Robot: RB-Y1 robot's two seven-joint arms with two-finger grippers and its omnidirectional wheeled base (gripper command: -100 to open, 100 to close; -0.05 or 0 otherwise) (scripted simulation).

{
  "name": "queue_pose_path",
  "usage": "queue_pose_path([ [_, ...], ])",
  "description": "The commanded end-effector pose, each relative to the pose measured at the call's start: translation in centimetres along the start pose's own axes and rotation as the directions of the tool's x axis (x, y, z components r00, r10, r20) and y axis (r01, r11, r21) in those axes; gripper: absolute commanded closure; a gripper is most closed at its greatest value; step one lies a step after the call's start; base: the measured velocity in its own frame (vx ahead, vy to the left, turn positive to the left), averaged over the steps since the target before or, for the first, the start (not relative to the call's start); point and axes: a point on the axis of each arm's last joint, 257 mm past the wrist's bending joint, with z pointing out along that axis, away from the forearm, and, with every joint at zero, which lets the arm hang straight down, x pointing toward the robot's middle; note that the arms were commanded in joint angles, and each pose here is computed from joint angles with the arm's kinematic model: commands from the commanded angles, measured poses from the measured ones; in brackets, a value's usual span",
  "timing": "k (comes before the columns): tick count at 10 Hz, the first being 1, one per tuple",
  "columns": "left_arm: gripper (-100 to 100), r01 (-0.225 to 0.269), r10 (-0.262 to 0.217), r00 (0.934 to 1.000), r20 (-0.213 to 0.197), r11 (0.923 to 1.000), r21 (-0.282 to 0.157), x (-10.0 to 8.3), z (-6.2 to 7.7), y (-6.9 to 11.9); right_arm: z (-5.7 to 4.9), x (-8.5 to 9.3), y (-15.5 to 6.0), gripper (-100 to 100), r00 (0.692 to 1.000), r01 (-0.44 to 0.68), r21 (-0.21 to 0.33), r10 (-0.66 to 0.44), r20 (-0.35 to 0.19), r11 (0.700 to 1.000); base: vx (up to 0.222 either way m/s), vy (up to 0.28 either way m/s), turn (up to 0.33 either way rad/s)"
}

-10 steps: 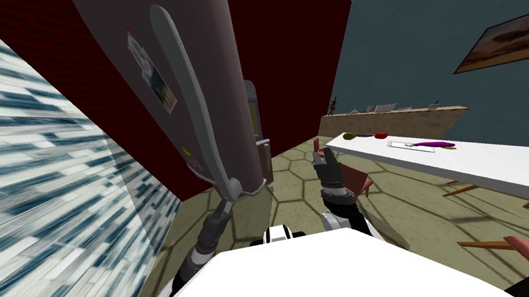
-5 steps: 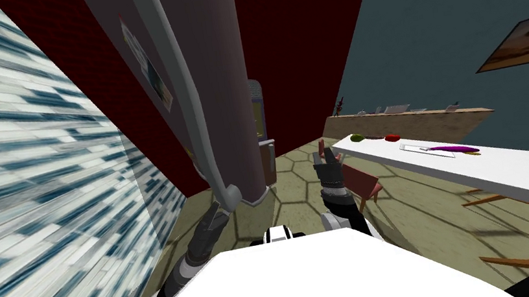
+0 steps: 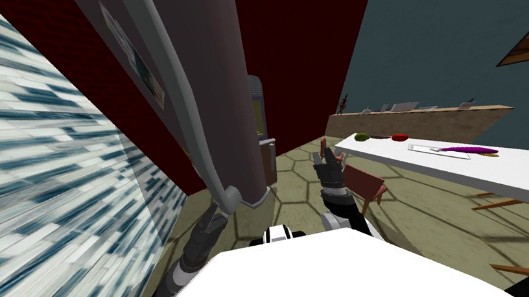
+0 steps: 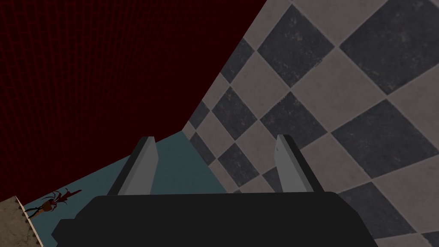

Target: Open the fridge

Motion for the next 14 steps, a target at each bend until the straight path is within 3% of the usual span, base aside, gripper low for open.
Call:
queue_pose_path([
  [1,-100,-0.008,0.009,0.9999,-0.009,0.9988,0.049,-0.2,1.0,-2.0,0.0,0.0,0.0,0,1.000,0.000,0.000,0.000,0.000,1.000,0.011,-0.008,0.020],
  [7,-100,-0.004,0.004,0.9999,-0.016,0.9987,0.050,0.0,1.1,-2.6,0.0,0.0,0.0,0,1.000,0.000,0.000,0.000,0.000,1.000,0.005,-0.005,0.009],
  [8,-100,0.007,-0.007,0.9999,-0.014,0.9997,-0.023,0.3,0.1,-0.6,0.0,0.0,0.0,0,1.000,0.000,0.000,0.000,0.000,1.000,0.000,0.000,0.000],
  [9,0,0.009,-0.009,0.9999,-0.012,0.9995,-0.032,0.3,0.0,-0.3,0.0,0.0,0.0,0,1.000,0.000,0.000,0.000,0.000,1.000,0.000,0.000,0.000],
  [14,0,0.014,-0.015,0.9999,-0.007,0.9988,-0.046,0.2,-0.3,0.1,0.0,0.0,0.0,0,1.000,0.000,0.000,0.000,0.000,1.000,0.000,0.000,0.000],
])
